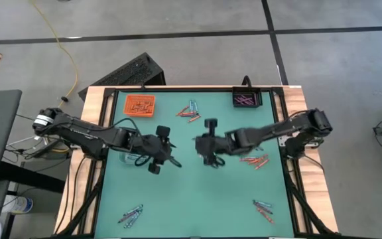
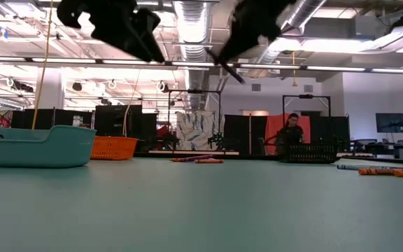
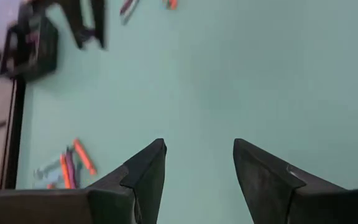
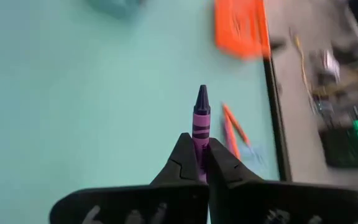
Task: Sort crayons
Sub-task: Put the bottom left purple crayon into the top right black bin, then put the middle right blue crayon into the left blue bin
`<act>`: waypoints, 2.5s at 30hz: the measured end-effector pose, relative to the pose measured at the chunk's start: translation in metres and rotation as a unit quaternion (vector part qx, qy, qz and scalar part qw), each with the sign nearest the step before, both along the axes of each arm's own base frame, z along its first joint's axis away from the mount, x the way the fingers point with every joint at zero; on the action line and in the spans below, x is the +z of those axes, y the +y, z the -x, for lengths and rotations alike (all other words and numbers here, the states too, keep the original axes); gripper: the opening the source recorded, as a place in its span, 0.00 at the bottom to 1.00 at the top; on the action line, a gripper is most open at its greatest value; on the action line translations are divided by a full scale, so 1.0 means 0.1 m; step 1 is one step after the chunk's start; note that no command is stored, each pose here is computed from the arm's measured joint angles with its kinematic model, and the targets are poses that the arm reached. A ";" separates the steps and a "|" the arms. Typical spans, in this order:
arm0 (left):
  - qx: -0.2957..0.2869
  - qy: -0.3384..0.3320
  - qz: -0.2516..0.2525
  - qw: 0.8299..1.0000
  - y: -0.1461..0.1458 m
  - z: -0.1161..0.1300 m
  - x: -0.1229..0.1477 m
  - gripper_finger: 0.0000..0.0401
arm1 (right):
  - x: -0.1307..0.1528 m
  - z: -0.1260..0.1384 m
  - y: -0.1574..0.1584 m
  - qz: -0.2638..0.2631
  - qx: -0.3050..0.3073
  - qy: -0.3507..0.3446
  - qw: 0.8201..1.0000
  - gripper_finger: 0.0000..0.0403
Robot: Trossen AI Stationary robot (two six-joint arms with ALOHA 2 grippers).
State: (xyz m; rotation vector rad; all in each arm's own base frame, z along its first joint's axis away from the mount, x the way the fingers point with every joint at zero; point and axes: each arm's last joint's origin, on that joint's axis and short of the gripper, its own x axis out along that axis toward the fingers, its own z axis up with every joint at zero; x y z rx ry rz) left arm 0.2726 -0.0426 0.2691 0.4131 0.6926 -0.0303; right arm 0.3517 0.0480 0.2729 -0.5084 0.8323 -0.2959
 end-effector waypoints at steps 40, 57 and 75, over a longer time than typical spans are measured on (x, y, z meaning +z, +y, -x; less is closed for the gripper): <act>0.024 0.052 0.043 0.997 0.11 0.05 -0.08 0.44 | -0.42 1.59 -3.08 -0.196 -0.216 0.183 0.939 0.00; 0.026 0.058 0.058 0.996 0.11 0.06 -0.09 0.44 | -0.67 1.69 -3.09 -0.175 -0.211 0.201 0.940 0.11; 0.041 0.080 0.086 0.992 0.10 0.09 -0.12 0.44 | -0.49 1.48 -2.99 -0.221 -0.260 0.146 0.929 0.47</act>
